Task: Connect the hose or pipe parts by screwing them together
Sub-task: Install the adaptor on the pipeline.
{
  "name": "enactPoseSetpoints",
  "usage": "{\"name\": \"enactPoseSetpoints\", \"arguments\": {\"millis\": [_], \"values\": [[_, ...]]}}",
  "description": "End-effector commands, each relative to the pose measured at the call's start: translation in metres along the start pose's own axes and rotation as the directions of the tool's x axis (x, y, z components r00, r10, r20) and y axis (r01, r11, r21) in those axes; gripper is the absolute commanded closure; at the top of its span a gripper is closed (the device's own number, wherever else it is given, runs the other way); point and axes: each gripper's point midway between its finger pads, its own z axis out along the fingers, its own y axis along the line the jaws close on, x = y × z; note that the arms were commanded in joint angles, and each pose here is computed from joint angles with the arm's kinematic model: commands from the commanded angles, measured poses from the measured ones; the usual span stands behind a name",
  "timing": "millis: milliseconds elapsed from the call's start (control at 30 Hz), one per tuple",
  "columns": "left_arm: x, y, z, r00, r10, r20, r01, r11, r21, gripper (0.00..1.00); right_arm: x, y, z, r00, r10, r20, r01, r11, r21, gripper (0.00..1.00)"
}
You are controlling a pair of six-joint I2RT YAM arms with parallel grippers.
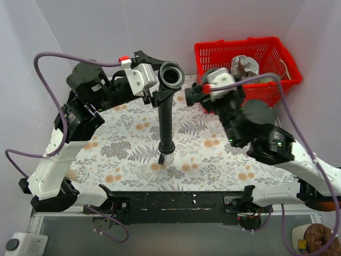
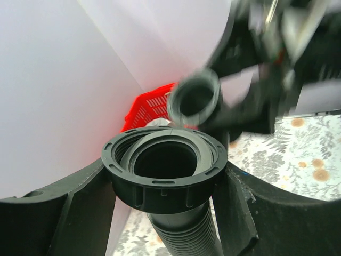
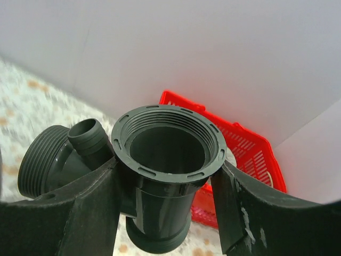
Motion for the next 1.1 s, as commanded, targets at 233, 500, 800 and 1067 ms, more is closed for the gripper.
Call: {"name": "enactPoseSetpoints", "arguments": {"millis": [233, 500, 800, 1067], "values": [[-0.024, 0.008, -0.065, 0.976, 0.166, -0.138, -0.173, 0.984, -0.040, 1.00, 0.254, 0.120, 0.012, 0.727, -0.379, -0.573, 0.052, 0.862, -0.505, 0.99], [-0.028, 0.002, -0.077, 0.980, 0.130, -0.152, -0.136, 0.990, -0.031, 1.00, 0.340, 0.151, 0.012, 0.592, -0.488, -0.641, -0.021, 0.786, -0.618, 0.99], [-0.021, -0.014, -0.073, 0.985, 0.093, -0.148, -0.088, 0.995, 0.042, 1.00, 0.385, 0.186, -0.004, 0.506, -0.573, -0.645, -0.108, 0.699, -0.706, 0.99], [-0.018, -0.021, -0.074, 0.987, 0.071, -0.143, -0.064, 0.996, 0.058, 1.00, 0.398, 0.194, -0.001, 0.456, -0.615, -0.643, -0.080, 0.691, -0.718, 0.99]]}}
